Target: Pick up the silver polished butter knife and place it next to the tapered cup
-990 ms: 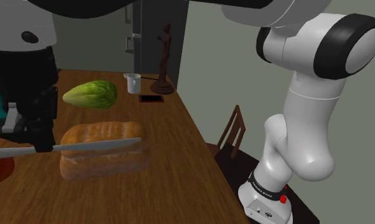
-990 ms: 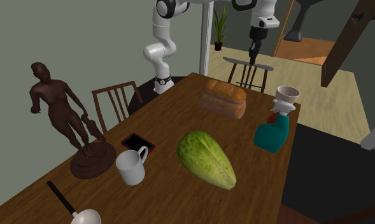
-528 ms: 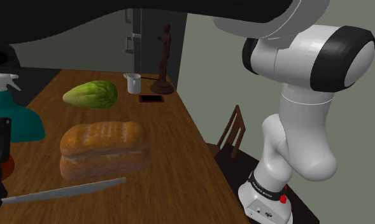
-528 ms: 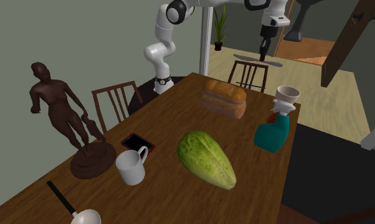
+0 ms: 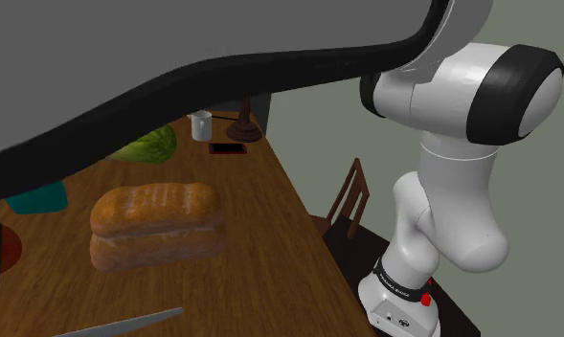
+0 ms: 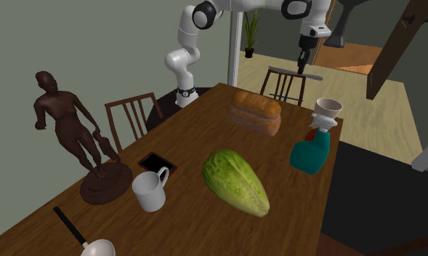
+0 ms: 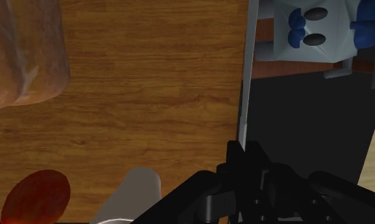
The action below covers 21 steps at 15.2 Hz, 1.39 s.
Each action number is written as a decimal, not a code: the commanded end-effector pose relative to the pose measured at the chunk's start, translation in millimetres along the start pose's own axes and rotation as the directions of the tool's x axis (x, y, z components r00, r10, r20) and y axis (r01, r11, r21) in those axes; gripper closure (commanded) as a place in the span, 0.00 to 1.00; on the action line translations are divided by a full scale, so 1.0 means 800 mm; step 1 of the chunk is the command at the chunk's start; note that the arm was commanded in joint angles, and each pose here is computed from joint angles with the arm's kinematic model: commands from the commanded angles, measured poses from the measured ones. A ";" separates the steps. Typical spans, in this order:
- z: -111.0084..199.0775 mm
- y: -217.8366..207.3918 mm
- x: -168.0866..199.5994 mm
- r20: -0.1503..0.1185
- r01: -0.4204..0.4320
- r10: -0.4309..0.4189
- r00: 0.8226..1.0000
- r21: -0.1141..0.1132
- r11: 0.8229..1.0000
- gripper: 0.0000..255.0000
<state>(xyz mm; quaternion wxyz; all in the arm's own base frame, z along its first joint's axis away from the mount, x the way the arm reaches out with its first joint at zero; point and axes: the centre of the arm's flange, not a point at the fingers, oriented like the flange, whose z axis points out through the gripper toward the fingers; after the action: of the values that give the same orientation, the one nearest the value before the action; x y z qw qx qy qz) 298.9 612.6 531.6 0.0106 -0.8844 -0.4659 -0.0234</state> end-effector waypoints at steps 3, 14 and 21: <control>0.027 0.001 -0.002 -0.001 0.000 0.000 1.000 0.000 1.000 1.00; 0.099 0.000 -0.005 -0.001 0.000 0.000 1.000 0.000 1.000 1.00; 0.145 0.000 -0.008 -0.001 0.000 0.000 1.000 0.000 1.000 1.00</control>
<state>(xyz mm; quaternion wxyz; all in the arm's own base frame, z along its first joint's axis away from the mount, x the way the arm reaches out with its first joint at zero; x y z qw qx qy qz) 299.8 613.1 421.0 0.0107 -0.8845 -0.4659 -0.0236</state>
